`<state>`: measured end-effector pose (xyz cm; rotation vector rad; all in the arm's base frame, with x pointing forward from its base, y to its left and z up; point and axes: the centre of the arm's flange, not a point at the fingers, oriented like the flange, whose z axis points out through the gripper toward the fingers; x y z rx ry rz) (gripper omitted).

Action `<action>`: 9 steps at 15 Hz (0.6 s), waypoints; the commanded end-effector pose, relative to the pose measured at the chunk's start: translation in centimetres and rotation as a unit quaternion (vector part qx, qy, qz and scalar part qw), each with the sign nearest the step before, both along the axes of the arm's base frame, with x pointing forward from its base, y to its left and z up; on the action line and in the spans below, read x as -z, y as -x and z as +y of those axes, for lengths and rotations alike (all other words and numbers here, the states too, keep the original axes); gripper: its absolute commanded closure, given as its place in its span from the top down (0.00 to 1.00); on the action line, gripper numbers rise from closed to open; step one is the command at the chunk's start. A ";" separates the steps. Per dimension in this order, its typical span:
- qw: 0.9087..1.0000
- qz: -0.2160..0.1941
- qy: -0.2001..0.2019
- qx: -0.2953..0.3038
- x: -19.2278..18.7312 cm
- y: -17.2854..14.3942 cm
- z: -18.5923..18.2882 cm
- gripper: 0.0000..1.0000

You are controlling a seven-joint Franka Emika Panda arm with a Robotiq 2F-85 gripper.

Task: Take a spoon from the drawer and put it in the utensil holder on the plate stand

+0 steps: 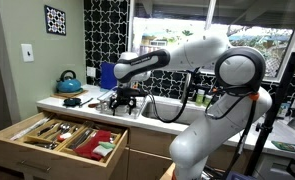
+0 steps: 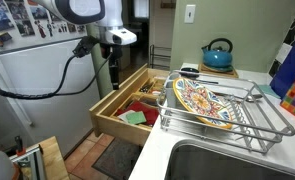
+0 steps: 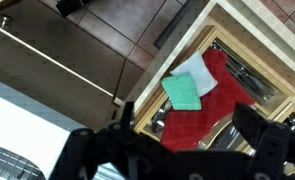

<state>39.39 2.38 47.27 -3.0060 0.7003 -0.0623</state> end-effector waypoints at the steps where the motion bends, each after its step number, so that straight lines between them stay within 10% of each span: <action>1: 1.000 0.003 0.000 0.002 0.2 -0.1 0.1 1.00; 9: 0.999 0.009 0.027 0.018 5.6 -4.0 6.5 1.00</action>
